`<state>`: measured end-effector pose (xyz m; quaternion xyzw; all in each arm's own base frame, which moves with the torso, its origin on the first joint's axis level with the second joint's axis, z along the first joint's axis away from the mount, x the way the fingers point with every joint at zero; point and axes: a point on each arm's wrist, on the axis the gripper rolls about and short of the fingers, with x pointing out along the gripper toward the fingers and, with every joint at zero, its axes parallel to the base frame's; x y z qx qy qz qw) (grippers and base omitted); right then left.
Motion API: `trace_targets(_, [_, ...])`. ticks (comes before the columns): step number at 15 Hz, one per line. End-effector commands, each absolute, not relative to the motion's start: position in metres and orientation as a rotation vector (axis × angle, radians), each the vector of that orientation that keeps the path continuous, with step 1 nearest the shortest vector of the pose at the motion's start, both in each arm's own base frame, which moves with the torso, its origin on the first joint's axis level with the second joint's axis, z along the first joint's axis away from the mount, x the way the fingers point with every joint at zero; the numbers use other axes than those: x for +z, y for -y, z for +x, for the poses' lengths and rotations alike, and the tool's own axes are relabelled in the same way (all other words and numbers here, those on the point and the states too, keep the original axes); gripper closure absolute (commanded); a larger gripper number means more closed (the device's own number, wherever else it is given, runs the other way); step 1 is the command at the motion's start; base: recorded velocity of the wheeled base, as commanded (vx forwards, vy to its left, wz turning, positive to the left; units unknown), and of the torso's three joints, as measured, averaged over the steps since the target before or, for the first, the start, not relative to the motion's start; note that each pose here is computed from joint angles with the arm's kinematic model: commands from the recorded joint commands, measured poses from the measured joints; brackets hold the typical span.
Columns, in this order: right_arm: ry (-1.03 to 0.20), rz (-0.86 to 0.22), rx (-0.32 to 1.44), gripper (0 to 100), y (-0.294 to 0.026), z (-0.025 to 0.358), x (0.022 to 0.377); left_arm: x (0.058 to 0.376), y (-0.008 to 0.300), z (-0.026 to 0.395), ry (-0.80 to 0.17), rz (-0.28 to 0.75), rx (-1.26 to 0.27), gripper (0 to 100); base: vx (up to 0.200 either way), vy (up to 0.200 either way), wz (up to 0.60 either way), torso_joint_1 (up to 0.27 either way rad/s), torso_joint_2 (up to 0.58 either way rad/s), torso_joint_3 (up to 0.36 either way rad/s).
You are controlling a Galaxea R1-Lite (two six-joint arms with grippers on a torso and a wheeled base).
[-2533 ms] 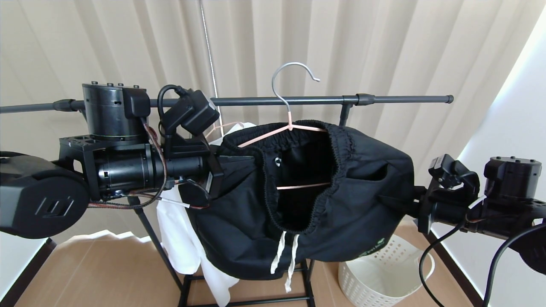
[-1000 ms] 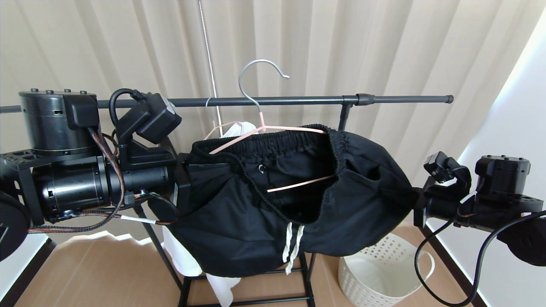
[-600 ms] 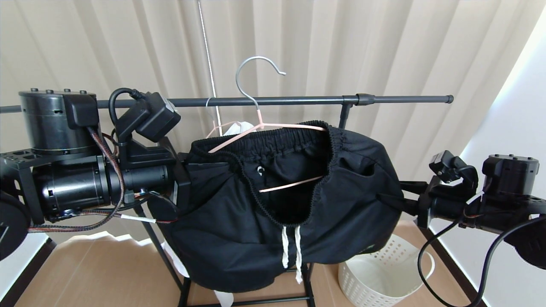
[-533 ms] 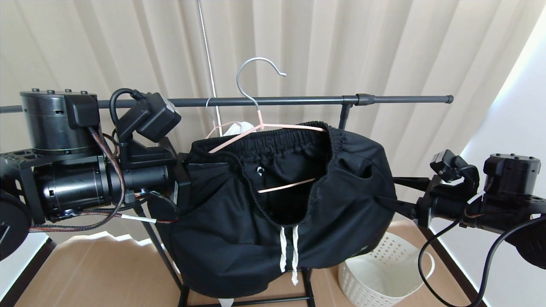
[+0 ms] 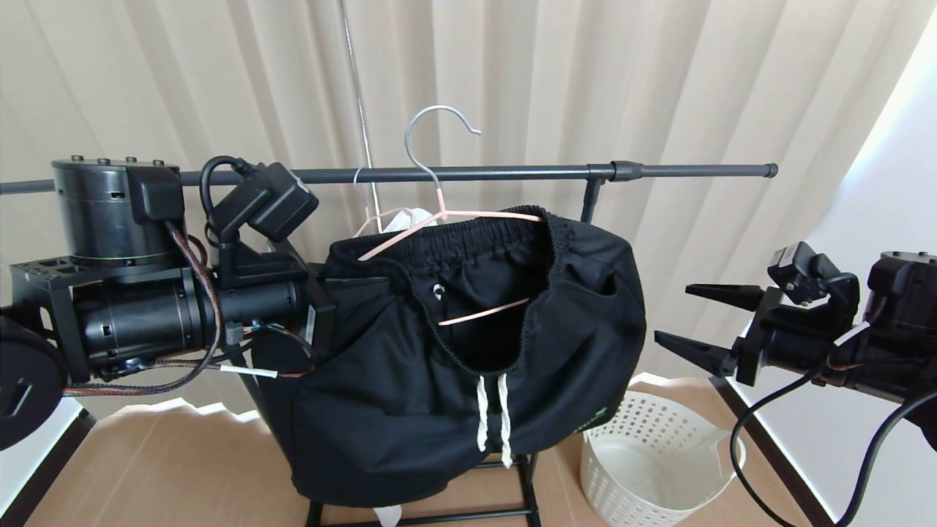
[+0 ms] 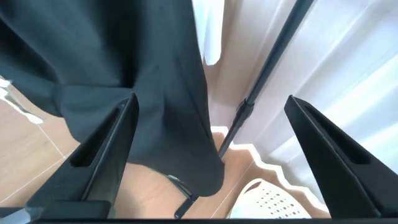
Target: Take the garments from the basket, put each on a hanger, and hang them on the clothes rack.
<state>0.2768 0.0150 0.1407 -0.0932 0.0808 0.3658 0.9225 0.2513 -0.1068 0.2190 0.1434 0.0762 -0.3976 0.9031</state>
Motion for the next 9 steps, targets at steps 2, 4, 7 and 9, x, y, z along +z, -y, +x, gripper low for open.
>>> trace_targets(2, [-0.108,-0.192,0.742,0,-0.016,0.266,0.16,0.216,0.108,0.252,-0.183,0.29,-0.786,100,0.0,0.0,0.0,0.0,0.0,0.0])
trace_targets(4, [-0.095,-0.15,0.755,0,-0.024,0.26,0.17,0.215,0.115,0.249,-0.201,0.265,-0.772,100,0.0,0.0,0.0,0.0,0.0,0.0])
trace_targets(7, [-0.085,-0.126,0.702,0,-0.034,0.255,0.179,0.209,0.126,0.248,-0.232,0.263,-0.747,100,0.0,0.0,0.0,0.0,0.0,0.0])
trace_targets(9, [-0.086,-0.093,0.653,0,-0.043,0.254,0.184,0.206,0.132,0.249,-0.26,0.234,-0.734,100,0.0,0.0,0.0,0.0,0.0,0.0])
